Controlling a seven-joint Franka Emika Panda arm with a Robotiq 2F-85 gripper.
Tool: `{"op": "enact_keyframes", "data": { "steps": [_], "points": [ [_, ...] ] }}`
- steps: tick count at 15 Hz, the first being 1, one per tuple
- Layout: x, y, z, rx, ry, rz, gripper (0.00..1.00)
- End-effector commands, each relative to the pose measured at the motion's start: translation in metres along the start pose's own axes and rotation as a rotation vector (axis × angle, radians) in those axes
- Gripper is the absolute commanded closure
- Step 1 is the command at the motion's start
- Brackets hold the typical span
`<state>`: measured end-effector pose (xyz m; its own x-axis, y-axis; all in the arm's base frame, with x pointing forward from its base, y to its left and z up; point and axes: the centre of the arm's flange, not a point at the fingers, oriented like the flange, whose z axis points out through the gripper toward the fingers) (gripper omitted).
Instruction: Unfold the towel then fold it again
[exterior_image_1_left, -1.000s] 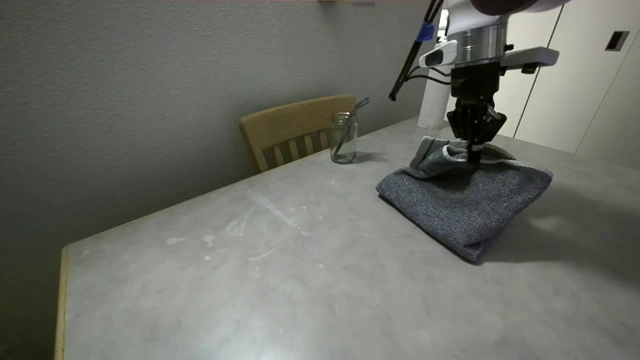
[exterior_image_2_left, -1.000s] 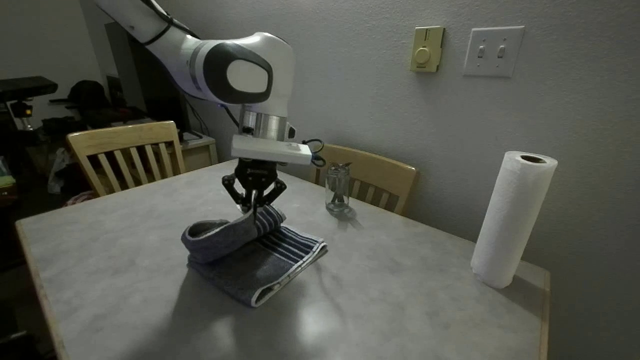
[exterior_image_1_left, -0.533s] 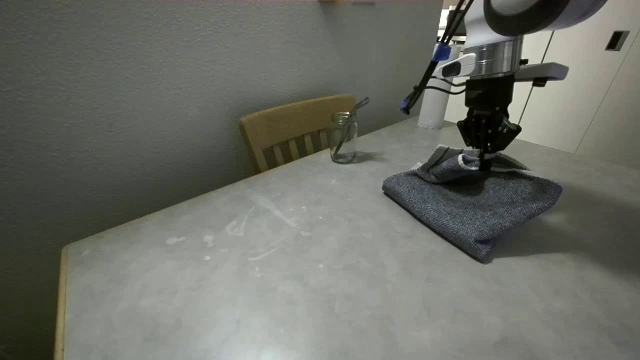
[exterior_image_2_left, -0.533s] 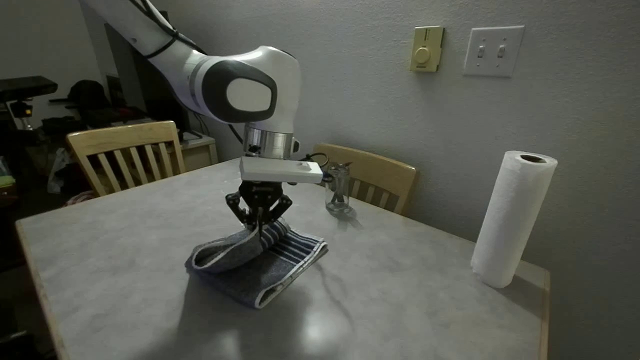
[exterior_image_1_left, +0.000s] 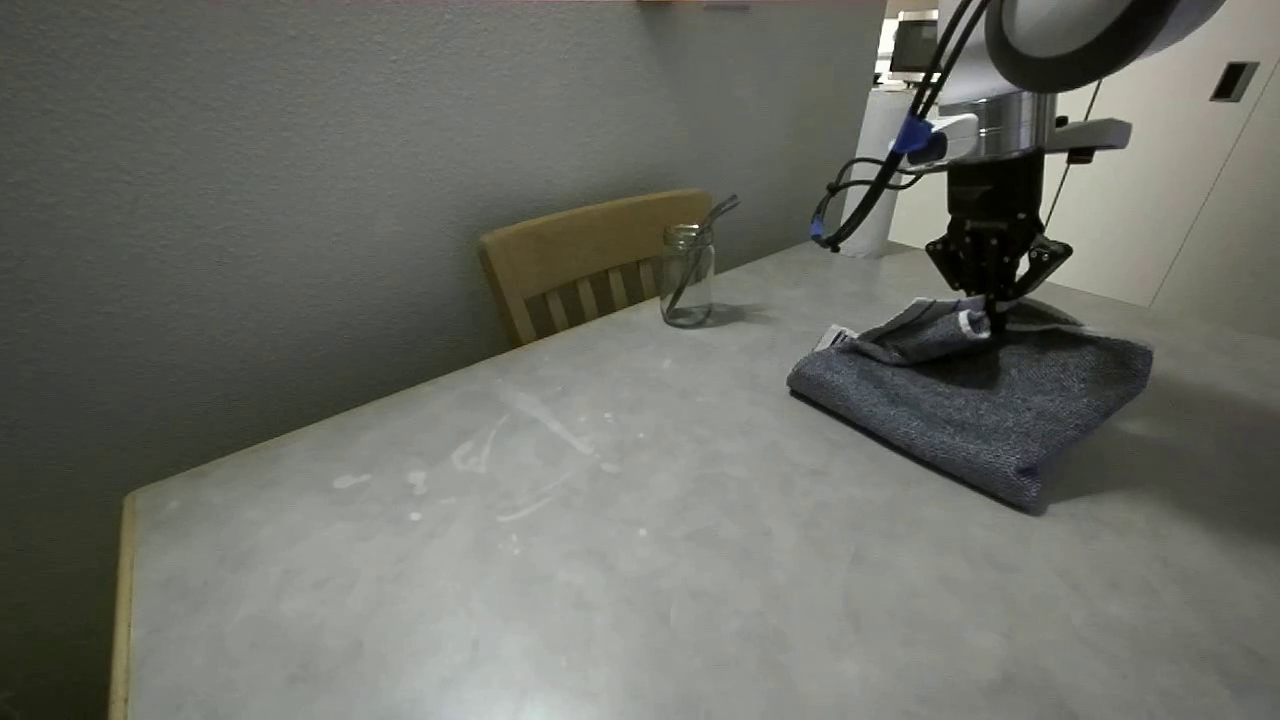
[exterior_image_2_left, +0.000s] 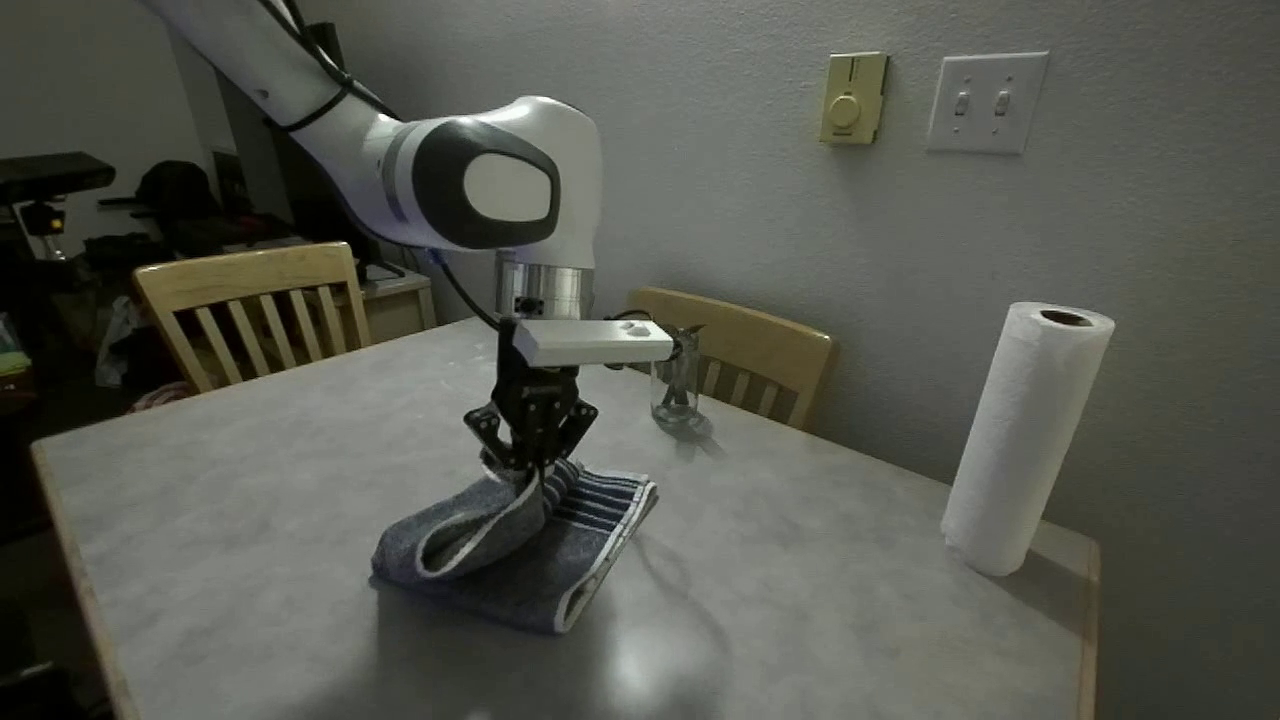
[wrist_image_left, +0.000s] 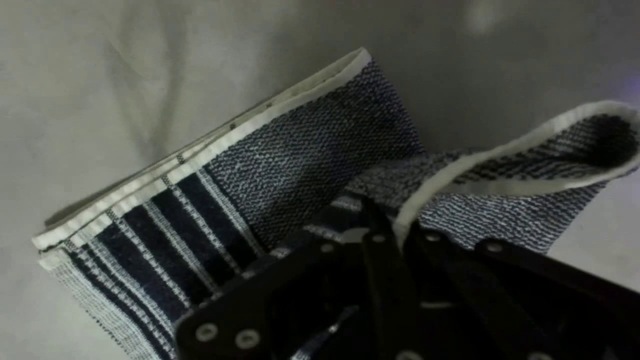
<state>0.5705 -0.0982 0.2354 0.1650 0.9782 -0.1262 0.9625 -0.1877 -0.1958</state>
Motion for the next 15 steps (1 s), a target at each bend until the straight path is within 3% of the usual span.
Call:
{"op": "enact_keyframes", "data": {
  "steps": [1,3,11,13,15],
  "points": [
    [-0.030,-0.007,-0.005,-0.029,-0.071,-0.092,0.68],
    [-0.040,-0.008,-0.006,-0.033,-0.100,-0.119,0.61],
    [-0.056,-0.009,-0.030,-0.056,-0.162,-0.163,0.05],
    [-0.057,-0.014,-0.043,-0.056,-0.168,-0.117,0.00],
    [-0.062,-0.022,-0.054,-0.029,-0.198,0.020,0.00]
  ]
}}
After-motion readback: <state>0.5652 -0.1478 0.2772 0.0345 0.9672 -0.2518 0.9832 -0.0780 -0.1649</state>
